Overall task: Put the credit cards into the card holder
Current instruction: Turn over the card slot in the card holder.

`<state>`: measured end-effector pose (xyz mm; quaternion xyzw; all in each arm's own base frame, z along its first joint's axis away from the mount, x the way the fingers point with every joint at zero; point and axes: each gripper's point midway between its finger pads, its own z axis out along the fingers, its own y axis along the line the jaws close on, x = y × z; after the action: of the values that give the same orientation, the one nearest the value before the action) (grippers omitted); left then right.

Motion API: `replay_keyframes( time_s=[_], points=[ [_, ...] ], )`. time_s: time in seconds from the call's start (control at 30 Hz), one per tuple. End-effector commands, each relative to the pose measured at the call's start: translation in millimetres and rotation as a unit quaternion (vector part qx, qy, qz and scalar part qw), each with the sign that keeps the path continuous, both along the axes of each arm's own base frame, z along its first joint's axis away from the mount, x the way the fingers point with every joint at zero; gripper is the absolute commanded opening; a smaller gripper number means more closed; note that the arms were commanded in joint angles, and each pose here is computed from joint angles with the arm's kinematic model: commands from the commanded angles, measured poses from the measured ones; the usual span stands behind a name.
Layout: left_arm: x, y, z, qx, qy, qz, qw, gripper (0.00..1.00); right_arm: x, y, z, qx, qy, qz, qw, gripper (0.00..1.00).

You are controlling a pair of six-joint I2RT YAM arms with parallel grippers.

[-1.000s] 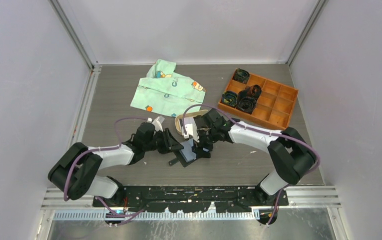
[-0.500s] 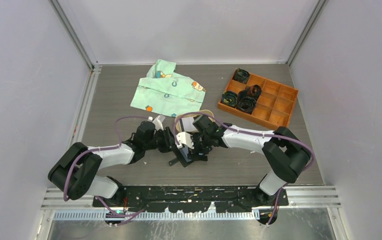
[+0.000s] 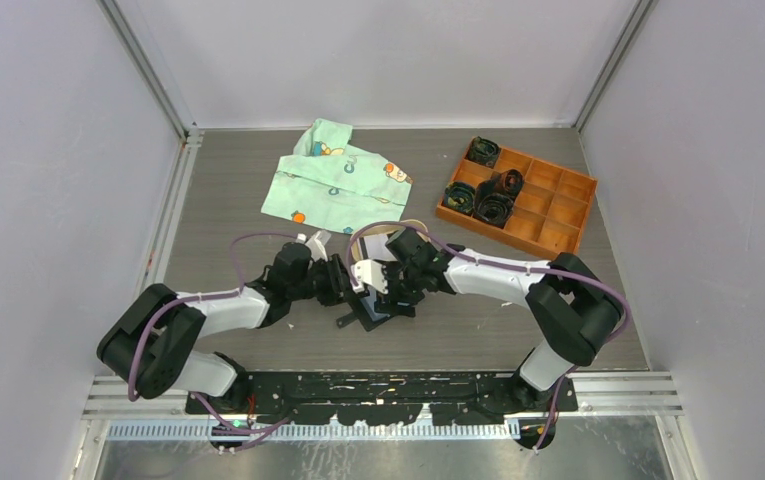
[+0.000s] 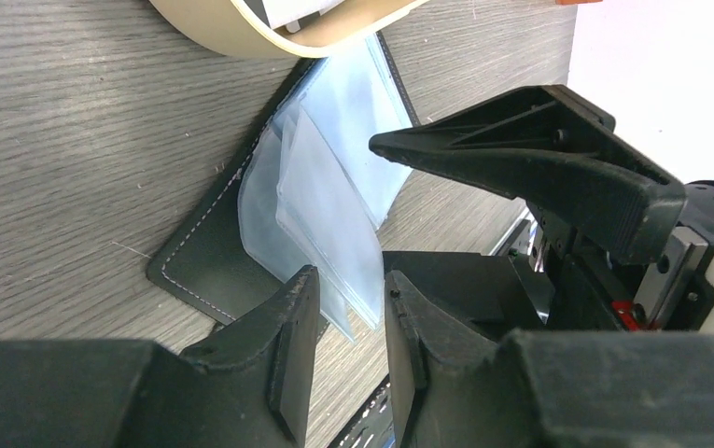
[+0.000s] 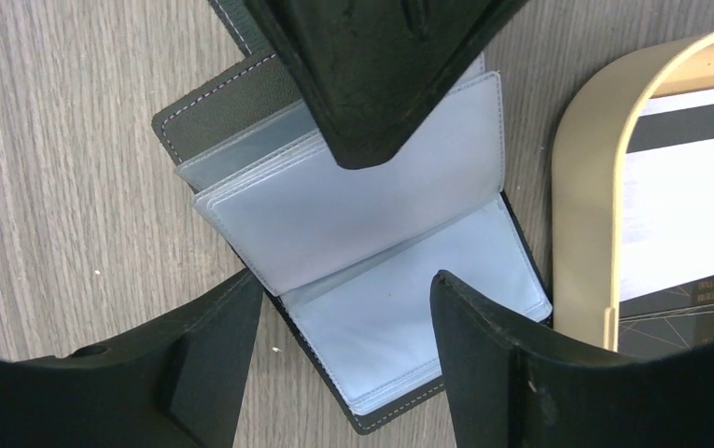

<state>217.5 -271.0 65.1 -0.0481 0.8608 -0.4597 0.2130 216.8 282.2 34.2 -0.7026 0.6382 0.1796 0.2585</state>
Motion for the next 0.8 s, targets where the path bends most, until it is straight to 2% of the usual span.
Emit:
replay_keyframes(
  time_s=[0.0,0.53,0.77],
  points=[
    [9,-10,18,-0.02,-0.035,-0.011,0.999,0.33,22,13,33,0.043,-0.037,-0.02,0.998,0.71],
    [5,8,23,0.024,-0.053,0.001,0.998,0.37,19,8,26,0.036,-0.004,-0.037,0.999,0.7],
    [6,6,32,0.018,-0.06,-0.002,0.998,0.37,18,8,25,0.033,0.002,-0.04,0.999,0.7]
  ],
)
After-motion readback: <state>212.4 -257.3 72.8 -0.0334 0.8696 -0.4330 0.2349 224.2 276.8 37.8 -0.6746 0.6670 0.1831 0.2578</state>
